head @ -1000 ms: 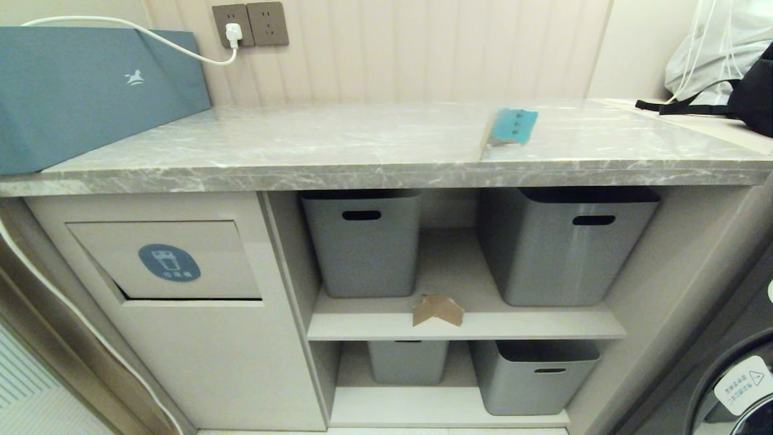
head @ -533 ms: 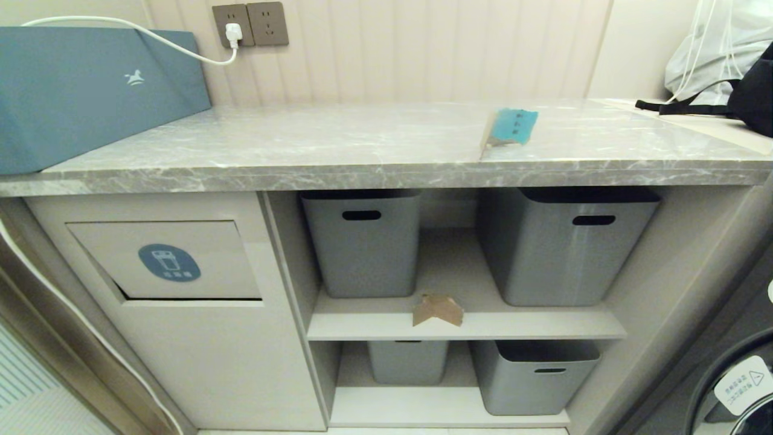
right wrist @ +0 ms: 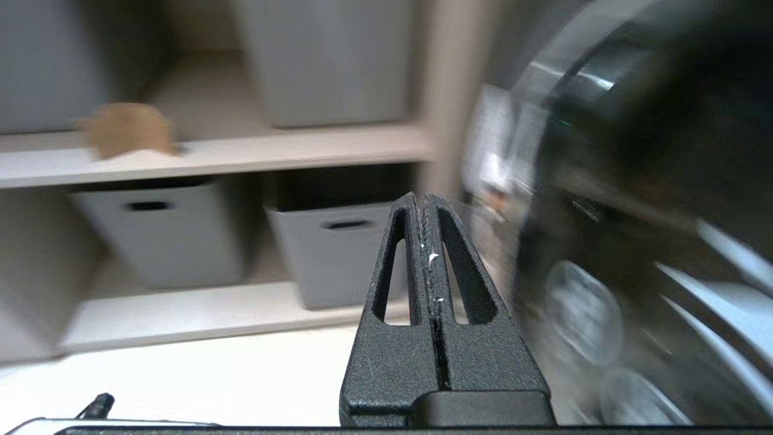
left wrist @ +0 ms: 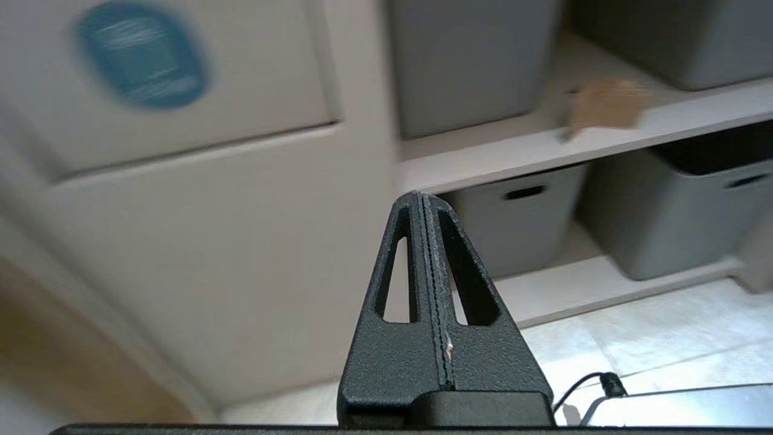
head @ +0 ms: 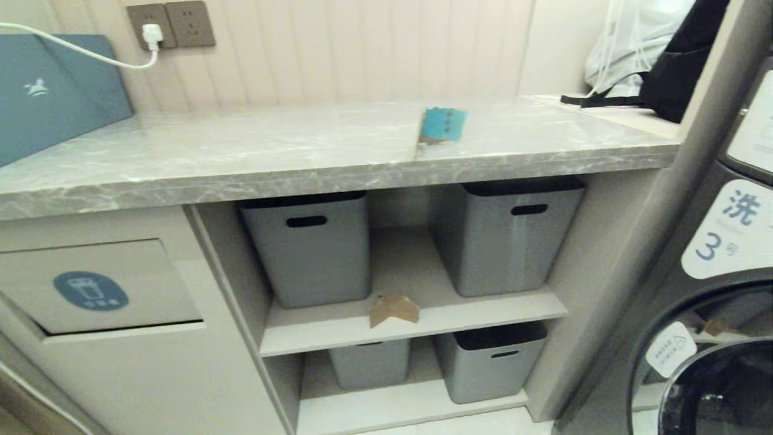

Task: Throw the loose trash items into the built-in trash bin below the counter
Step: Pick up the garbage

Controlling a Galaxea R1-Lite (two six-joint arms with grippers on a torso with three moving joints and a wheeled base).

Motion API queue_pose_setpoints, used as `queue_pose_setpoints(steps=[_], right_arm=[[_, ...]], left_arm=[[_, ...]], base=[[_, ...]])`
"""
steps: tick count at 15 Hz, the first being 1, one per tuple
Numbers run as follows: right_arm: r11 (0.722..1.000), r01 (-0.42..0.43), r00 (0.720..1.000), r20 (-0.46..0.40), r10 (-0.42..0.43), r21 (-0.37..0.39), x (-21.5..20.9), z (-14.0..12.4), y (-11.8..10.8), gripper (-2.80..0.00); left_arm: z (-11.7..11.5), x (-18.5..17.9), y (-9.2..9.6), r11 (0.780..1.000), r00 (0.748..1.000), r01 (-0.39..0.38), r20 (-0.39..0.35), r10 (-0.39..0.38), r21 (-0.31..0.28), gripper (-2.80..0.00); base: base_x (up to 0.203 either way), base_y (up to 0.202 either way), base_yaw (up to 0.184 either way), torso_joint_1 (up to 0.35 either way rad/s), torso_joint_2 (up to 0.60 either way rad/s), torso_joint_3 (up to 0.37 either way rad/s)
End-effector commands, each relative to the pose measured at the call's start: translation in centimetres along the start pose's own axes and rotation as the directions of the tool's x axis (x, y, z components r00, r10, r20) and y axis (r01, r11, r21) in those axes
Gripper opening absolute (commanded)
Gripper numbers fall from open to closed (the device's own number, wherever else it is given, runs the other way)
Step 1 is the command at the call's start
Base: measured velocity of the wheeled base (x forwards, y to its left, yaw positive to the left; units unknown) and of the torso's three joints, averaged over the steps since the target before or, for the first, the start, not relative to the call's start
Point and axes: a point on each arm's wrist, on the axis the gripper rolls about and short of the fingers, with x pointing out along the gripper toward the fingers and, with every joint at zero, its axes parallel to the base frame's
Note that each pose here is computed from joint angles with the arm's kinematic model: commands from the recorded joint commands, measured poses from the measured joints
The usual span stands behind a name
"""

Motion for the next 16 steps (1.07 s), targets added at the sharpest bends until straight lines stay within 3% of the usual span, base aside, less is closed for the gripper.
queue_pose_setpoints(steps=[1, 7, 13, 16], right_arm=[[1.0, 0.0, 1.0, 0.0, 0.0, -0.002, 0.0, 0.0, 0.0, -2.8], [1.0, 0.003, 1.0, -0.001, -0.003, 0.005, 0.0, 0.0, 0.0, -2.8], [1.0, 0.005, 1.0, 0.0, -0.005, 0.012, 0.0, 0.0, 0.0, -2.8], [1.0, 0.005, 1.0, 0.0, -0.005, 0.012, 0.0, 0.0, 0.0, -2.8]], left_arm=[[0.0, 0.0, 0.0, 1.0, 1.0, 0.0, 0.0, 0.0, 0.001, -2.8], [0.0, 0.0, 0.0, 1.0, 1.0, 0.003, -0.001, -0.003, -0.001, -2.8], [0.0, 0.0, 0.0, 1.0, 1.0, 0.005, 0.0, -0.005, 0.005, -2.8], [2.2, -0.6, 0.1, 0.996, 0.993, 0.065, 0.094, -0.07, 0.056, -2.8]], base=[[-0.001, 0.006, -0.166, 0.0, 0.0, 0.013], [-0.002, 0.005, -0.147, 0.002, 0.0, 0.002], [0.0, 0.0, 0.0, 0.0, 0.0, 0.0], [0.0, 0.0, 0.0, 0.0, 0.0, 0.0]])
